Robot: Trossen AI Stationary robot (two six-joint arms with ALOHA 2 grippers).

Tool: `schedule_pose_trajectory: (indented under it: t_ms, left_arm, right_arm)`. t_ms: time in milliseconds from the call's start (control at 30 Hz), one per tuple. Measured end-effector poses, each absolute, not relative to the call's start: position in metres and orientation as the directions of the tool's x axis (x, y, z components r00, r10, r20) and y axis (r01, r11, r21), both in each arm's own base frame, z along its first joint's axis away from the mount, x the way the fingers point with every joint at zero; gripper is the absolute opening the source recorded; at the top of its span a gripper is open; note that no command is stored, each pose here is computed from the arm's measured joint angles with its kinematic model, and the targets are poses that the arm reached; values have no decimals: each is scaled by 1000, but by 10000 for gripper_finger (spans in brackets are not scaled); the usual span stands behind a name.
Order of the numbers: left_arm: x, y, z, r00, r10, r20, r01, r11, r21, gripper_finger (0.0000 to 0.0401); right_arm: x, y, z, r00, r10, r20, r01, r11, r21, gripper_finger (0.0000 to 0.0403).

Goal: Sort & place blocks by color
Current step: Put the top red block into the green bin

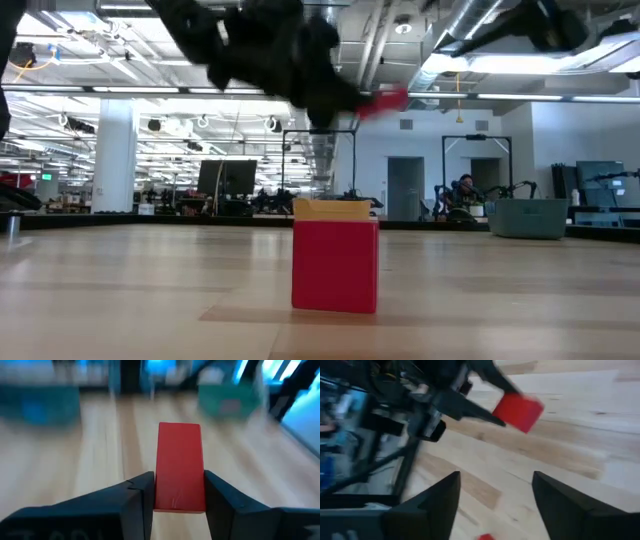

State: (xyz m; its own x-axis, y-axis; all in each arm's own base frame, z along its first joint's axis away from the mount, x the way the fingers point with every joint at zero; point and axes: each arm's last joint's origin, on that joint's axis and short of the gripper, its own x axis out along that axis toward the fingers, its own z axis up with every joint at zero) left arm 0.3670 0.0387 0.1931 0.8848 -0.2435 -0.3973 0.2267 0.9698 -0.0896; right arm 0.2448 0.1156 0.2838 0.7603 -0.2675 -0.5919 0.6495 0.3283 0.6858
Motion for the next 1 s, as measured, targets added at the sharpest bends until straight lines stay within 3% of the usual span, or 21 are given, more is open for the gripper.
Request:
schedule_pose_trajectory:
  t_ms: [167,333,533,700,1000]
  left_arm:
    - [359,37,243,928,-265,-261,279,960,19,101]
    - [349,35,265,938,-274,-211,301,947,109,102]
    - [345,28,267,928,-289,-234,331,929,167,103]
    - [345,20,264,925,-279,-258,328,929,169,104]
    - [346,17,266,940,-235,-248,285,939,191,104]
  right_arm:
    - [250,108,290,783,-278,-556,621,309,720,311]
    - [259,99,299,825,-299,-479,559,310,769,320]
    - [271,85,310,865,-310,-394,486,325,811,307]
    - [276,77,309,865,-293,-407,488,306,817,294]
    - [283,76,300,864,-226,-450,501,289,816,220]
